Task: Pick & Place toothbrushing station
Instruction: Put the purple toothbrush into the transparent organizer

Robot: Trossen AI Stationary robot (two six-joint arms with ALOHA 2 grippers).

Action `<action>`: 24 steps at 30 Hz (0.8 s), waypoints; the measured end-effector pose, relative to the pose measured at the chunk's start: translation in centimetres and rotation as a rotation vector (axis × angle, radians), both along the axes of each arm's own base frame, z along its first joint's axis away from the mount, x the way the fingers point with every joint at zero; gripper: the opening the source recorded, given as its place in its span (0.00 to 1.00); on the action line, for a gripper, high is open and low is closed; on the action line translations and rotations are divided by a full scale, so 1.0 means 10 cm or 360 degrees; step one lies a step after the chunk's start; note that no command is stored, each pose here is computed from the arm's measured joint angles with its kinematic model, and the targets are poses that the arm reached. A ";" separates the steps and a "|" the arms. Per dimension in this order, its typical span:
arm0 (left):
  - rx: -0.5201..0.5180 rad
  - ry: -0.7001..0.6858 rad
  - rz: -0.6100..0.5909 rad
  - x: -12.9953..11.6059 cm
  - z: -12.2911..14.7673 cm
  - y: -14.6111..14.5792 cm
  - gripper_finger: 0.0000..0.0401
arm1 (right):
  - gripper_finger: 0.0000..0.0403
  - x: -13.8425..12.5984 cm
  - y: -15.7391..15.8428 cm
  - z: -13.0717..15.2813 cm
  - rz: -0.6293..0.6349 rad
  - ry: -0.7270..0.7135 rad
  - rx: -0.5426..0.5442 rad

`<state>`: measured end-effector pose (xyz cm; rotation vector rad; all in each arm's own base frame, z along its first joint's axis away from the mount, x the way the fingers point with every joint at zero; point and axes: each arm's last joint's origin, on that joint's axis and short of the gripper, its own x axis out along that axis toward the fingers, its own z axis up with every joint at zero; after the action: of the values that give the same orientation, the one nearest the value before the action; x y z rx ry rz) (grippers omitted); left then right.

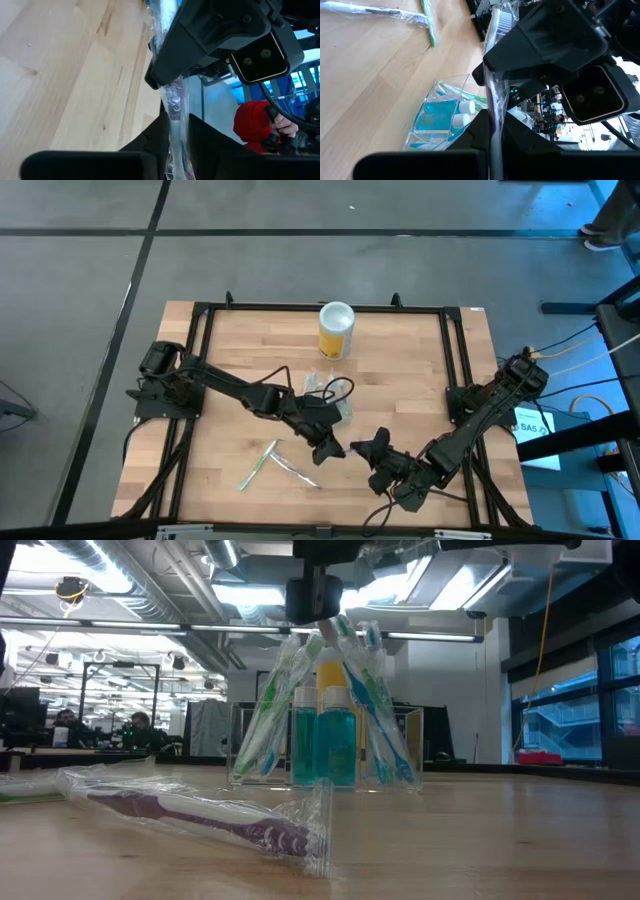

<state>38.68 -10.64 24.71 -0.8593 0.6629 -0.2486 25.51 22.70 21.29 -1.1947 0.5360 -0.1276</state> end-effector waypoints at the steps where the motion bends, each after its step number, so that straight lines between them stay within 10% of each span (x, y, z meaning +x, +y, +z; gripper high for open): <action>1: 0.0002 -0.0005 0.0002 0.00 0.00 -0.01 0.17 | 0.05 0.00 0.00 0.00 0.0000 0.0000 0.0000; 16: 0.0142 -0.0246 -0.0172 -0.02 0.07 -0.18 0.35 | 0.05 -0.36 0.37 0.03 0.0164 -0.0077 0.0187; 24: 0.0748 -0.0829 -0.0504 -0.08 0.18 -0.45 0.36 | 0.05 -0.48 0.60 0.29 0.0183 -0.0228 0.0567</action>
<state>37.90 -15.18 26.51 -0.2139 0.3382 -0.5546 20.75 28.72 24.19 -0.8586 0.3450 -0.0173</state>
